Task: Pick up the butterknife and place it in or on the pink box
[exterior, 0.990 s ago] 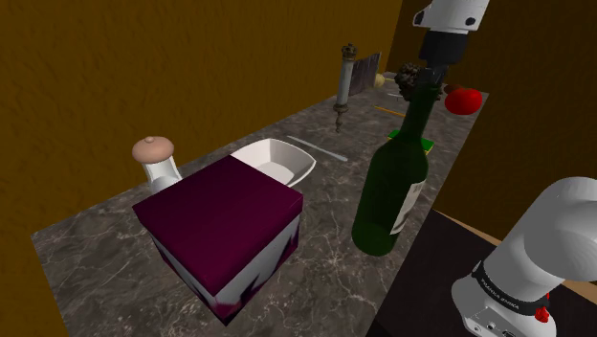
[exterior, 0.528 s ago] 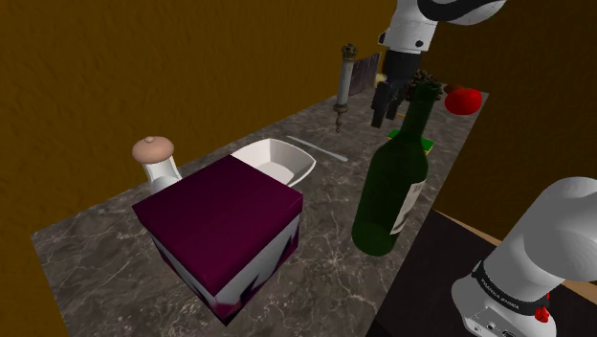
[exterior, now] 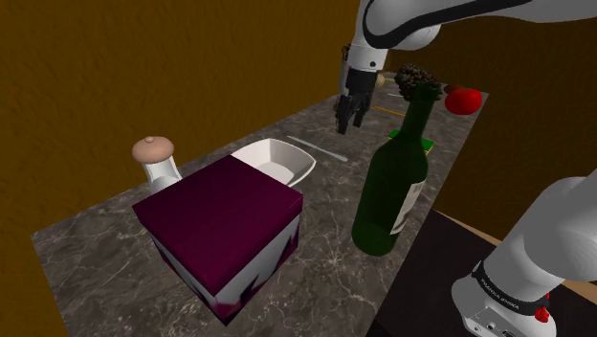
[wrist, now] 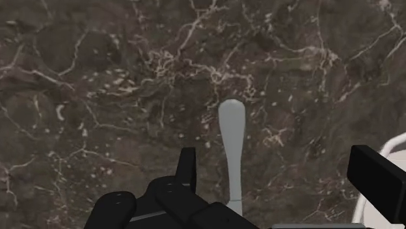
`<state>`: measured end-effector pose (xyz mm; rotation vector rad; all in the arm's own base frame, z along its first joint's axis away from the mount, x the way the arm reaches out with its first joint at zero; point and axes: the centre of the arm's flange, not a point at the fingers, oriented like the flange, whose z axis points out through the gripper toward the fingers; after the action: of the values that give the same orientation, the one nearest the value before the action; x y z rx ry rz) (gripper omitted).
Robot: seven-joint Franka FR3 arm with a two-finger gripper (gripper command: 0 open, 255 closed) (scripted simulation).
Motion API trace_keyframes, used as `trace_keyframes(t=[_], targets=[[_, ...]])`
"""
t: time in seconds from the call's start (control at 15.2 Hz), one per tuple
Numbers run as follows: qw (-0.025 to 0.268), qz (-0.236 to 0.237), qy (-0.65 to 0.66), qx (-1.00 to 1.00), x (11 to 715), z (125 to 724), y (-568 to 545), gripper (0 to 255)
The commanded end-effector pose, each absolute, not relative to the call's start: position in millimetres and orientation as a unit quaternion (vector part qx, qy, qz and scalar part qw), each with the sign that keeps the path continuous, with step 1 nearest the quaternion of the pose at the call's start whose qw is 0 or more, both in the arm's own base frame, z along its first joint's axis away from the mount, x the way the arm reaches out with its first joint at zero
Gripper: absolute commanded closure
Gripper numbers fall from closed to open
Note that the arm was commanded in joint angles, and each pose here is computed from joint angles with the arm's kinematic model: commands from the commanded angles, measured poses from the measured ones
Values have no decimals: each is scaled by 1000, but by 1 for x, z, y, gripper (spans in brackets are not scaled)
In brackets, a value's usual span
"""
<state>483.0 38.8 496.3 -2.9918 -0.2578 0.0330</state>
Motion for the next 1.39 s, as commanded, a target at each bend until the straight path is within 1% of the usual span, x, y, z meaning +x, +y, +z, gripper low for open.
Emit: trace_keyframes(t=[0.0, 0.4, 0.92, 1.32], targets=[[73, 11, -86, -994, 507, 483, 40, 0], [84, 11, -88, -992, 573, 442, 45, 0], [84, 11, -88, -992, 572, 403, 51, 0], [84, 11, -88, -992, 572, 403, 51, 0]])
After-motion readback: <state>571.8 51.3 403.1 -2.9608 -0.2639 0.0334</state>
